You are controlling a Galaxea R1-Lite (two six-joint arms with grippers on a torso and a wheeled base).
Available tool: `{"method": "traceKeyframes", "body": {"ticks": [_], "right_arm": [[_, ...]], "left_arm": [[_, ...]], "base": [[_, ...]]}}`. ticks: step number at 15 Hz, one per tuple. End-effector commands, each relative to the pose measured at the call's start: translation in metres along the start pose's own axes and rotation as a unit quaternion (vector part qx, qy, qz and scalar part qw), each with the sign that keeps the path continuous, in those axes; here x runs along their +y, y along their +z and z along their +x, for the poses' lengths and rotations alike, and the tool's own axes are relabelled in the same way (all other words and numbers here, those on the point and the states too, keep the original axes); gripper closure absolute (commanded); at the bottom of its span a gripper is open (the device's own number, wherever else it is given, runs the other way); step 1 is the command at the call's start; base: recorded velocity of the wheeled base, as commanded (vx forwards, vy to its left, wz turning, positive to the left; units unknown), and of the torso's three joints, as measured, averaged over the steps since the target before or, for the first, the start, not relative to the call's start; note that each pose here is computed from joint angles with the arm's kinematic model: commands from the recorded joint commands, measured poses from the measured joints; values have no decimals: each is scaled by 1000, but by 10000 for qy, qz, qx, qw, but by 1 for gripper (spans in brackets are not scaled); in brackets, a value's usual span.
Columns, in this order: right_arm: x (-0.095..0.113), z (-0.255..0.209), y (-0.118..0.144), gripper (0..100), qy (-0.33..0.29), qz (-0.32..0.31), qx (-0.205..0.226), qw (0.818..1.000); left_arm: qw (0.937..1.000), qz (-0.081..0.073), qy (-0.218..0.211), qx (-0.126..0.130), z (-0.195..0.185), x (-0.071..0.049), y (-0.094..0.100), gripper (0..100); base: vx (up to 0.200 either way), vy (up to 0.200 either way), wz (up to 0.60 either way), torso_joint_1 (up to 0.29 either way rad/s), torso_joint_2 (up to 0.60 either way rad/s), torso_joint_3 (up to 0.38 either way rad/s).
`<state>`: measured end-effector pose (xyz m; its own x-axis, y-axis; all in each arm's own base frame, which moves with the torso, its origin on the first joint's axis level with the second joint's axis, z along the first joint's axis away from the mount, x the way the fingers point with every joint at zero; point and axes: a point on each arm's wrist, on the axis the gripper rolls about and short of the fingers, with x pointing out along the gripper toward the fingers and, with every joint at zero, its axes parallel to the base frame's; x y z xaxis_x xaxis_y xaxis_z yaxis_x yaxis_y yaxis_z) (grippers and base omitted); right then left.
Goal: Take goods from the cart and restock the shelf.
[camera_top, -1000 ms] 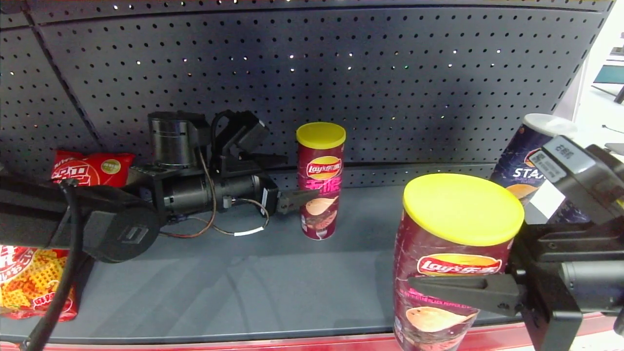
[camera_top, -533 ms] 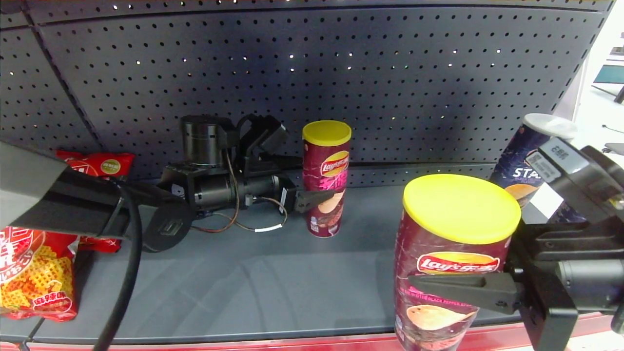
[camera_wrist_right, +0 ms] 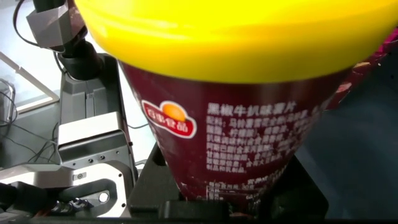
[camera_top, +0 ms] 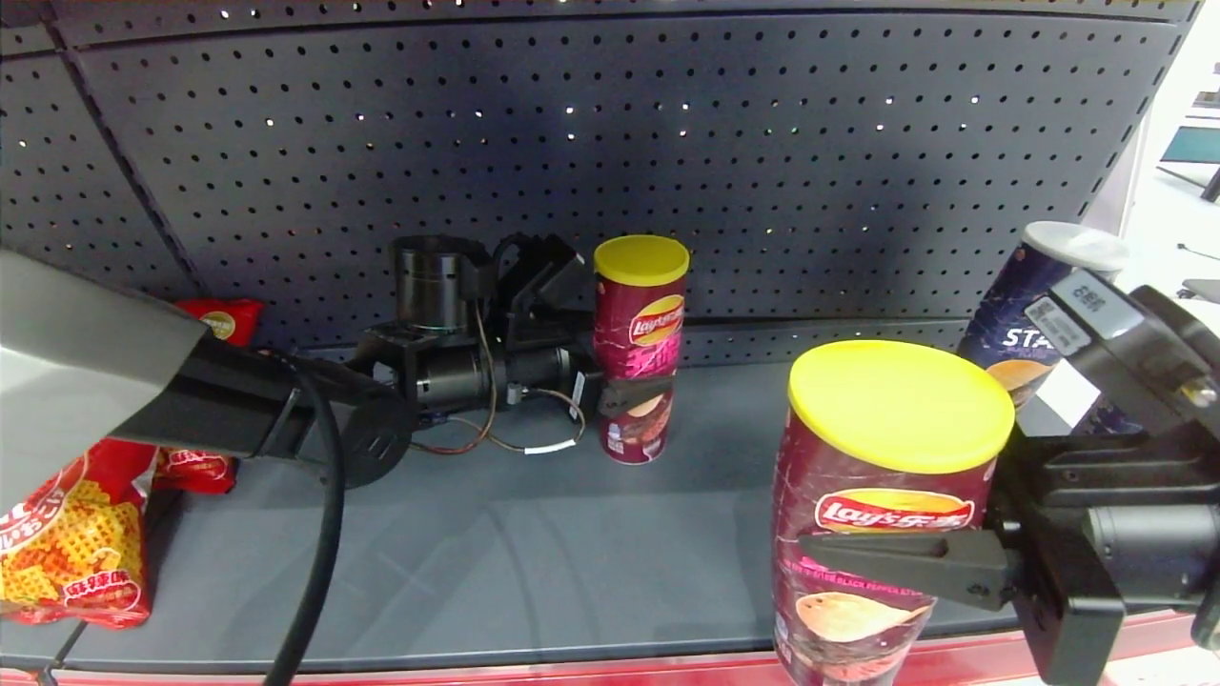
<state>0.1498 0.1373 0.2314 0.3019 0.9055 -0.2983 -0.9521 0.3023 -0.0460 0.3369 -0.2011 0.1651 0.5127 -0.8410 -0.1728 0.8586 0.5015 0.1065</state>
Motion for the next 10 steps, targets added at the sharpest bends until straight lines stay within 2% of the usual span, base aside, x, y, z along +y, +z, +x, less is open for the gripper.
{"method": "traceKeyframes", "body": {"ticks": [1,2,6,8,10], "right_arm": [[-1,-1,0,100,-20,2,-5,10000],[-1,-1,-1,100,-24,12,9,10000],[-1,0,0,100,-37,-11,-43,10000],[-2,0,-1,100,-37,-11,-43,10000],[-3,2,0,100,-38,15,-49,10000]], "left_arm": [[10000,-22,33,51,4,1,-5,0],[10000,-30,38,66,4,1,-6,100],[10000,20,-14,-20,0,-1,1,100],[9999,77,-73,-107,-7,-9,11,100],[9998,60,-200,-54,-26,-28,15,100]], "base": [[0,0,0,0,0,0],[0,0,0,0,0,0],[0,0,0,0,0,0],[0,0,0,0,0,0],[0,0,0,0,0,0]]}}
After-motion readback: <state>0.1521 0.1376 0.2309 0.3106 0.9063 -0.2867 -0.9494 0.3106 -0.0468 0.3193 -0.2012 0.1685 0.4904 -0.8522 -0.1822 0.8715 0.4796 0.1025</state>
